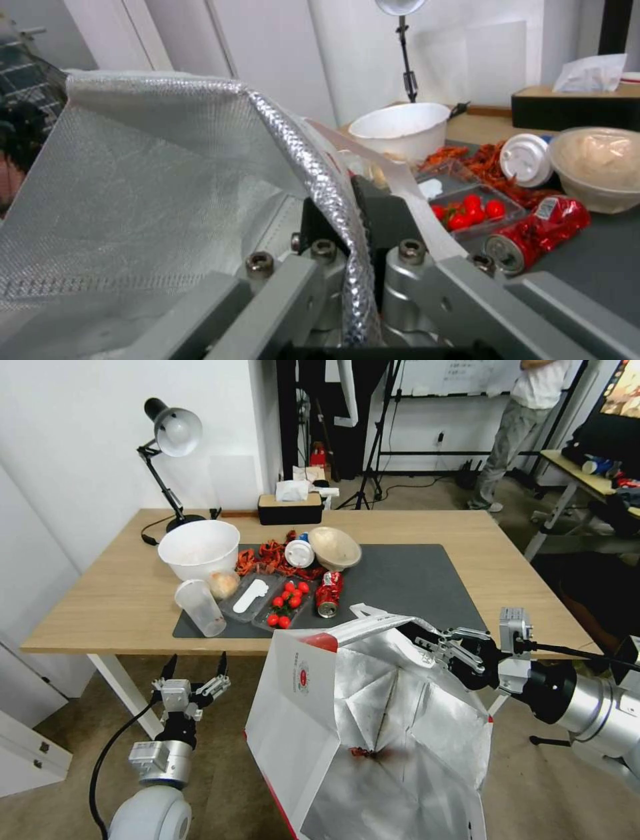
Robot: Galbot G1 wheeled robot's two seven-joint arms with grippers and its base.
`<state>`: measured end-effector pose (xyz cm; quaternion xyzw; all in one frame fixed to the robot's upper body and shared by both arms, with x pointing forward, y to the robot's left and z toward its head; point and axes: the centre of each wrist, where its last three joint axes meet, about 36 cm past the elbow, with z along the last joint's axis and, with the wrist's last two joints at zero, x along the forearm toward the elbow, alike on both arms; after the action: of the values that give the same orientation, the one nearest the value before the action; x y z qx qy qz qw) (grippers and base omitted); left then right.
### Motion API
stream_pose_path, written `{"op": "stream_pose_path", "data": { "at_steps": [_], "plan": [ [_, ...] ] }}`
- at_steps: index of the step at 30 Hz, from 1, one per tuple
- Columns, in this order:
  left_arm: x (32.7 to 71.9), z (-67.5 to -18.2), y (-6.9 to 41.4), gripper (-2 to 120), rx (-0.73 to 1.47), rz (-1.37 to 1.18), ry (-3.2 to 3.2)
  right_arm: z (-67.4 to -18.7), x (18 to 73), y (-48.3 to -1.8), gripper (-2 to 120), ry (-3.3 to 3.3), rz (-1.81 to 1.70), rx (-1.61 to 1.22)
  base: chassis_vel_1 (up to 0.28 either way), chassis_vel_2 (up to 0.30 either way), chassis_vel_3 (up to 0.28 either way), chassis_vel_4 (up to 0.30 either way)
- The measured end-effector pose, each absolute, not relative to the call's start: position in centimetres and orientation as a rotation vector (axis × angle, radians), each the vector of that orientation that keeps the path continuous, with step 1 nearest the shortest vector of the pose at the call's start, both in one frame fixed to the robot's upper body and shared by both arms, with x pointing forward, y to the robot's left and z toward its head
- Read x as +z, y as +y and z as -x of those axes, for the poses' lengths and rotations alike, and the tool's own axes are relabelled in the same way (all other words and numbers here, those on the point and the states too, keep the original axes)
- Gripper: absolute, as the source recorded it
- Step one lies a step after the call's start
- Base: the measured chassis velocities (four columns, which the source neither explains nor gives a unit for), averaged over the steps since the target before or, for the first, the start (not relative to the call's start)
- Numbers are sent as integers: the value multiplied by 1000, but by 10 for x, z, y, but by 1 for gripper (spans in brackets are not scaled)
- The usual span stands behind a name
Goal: Pick up the food delivery bag from the floor and place it on the table.
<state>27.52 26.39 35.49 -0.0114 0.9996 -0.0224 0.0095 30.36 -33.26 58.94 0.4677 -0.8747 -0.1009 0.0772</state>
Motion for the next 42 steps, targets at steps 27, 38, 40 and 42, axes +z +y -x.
{"op": "stream_pose_path", "data": {
  "at_steps": [27,38,40,42],
  "plan": [
    [351,-282,254,100,-55,-18,3114,-301,619,-319,0,-2975,-1037,-647,0,0,0,0],
    [350,-288,251,100,-40,-70,3114,-314,628,-321,0,-3237,-574,-897,0,0,0,0],
    [350,-288,250,100,-42,-77,3114,-317,623,-324,0,-3256,-517,-923,0,0,0,0],
    [350,-289,249,100,-43,-83,3114,-319,620,-326,0,-3260,-488,-933,0,0,0,0]
  ]
}}
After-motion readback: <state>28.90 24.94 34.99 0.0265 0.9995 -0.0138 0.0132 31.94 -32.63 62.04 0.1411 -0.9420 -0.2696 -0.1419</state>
